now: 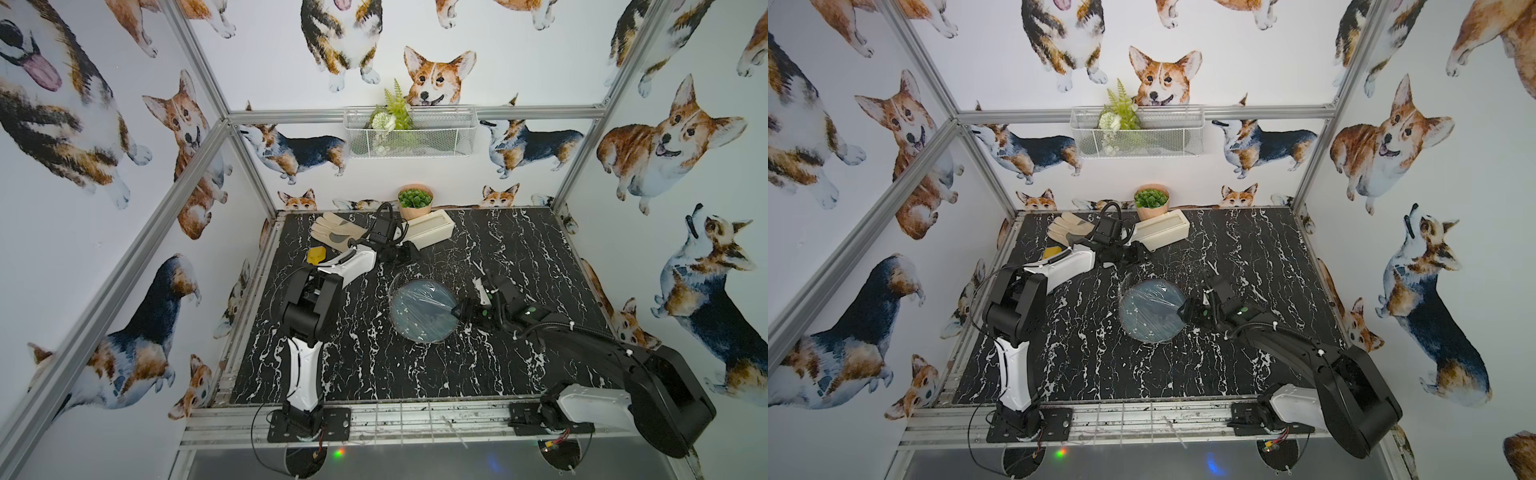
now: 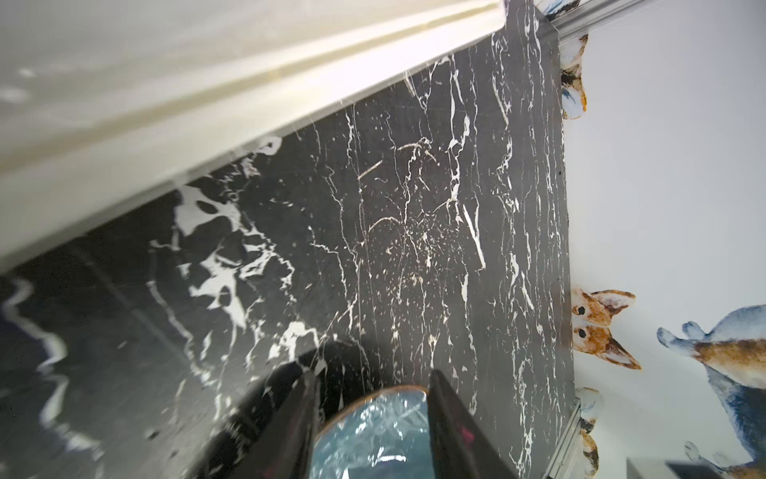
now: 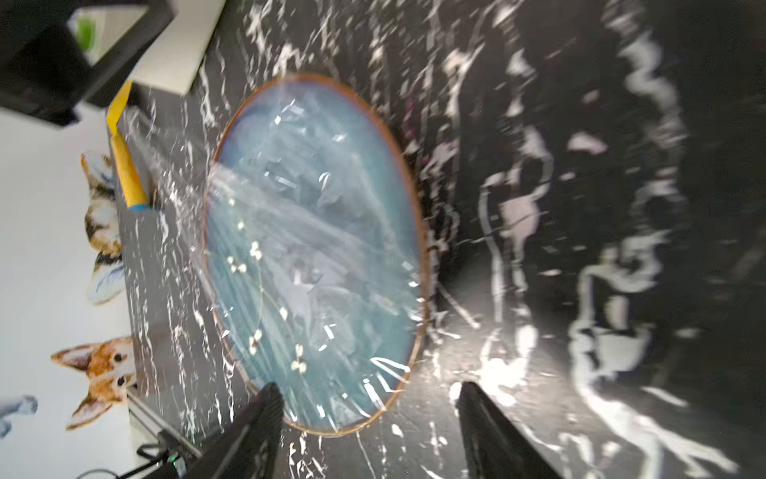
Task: Wrap the plate with plastic wrap
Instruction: Adjust the plate at the center of the board, then cover the plate with plastic wrap.
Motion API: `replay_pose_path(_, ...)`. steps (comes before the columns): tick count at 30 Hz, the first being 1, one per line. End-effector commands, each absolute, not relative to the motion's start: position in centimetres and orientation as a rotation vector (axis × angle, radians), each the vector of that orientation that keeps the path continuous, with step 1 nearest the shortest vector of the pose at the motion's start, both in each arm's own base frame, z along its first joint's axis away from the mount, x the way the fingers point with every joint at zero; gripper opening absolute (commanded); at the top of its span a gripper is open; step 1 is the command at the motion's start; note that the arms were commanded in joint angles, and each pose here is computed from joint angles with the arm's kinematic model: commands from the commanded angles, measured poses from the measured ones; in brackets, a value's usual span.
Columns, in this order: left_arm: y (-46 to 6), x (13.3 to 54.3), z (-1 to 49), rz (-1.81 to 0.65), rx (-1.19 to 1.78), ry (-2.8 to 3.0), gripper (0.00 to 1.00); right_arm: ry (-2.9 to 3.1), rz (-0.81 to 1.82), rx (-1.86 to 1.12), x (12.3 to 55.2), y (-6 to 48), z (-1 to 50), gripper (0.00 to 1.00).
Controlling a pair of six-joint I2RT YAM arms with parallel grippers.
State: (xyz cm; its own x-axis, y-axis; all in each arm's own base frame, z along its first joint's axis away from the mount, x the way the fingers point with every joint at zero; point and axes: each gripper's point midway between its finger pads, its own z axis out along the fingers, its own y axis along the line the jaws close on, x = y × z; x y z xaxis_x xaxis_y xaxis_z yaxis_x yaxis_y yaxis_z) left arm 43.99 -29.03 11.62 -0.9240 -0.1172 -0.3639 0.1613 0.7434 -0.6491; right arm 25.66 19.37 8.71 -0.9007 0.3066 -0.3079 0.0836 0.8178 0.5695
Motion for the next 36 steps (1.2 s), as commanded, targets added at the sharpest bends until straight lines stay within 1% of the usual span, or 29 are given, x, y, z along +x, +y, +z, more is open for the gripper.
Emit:
replay_pose_path(1, -25.7, 42.6, 12.6, -0.821, 0.118, 2.612, 0.48, 2.636, 0.693, 0.257, 27.8, 17.1, 9.3, 0.54)
replay_pose_path(5, -21.9, 40.8, 11.8, -0.568, 0.12, 2.685, 0.48, 2.687, 0.639, 0.026, 31.6, 19.6, 10.9, 0.4)
replay_pose_path(6, -21.4, 40.4, 11.4, -0.536, 0.118, 2.703, 0.48, 2.701, 0.614, -0.016, 32.4, 20.1, 10.9, 0.39)
replay_pose_path(10, -20.2, 38.8, 9.6, -0.488, 0.099, 2.744, 0.48, 2.742, 0.387, -0.24, 35.4, 22.7, 10.4, 0.43)
replay_pose_path(15, -20.2, 38.1, 7.9, -0.505, 0.069, 2.768, 0.47, 2.778, 0.172, -0.436, 37.4, 25.6, 9.3, 0.49)
replay_pose_path(21, -20.6, 38.0, 7.3, -0.544, 0.056, 2.77, 0.46, 2.768, 0.075, -0.569, 38.0, 27.4, 8.1, 0.49)
replay_pose_path(36, -21.1, 37.6, 5.8, -0.595, 0.031, 2.791, 0.45, 2.8, 0.203, -0.588, 37.1, 29.7, 6.2, 0.43)
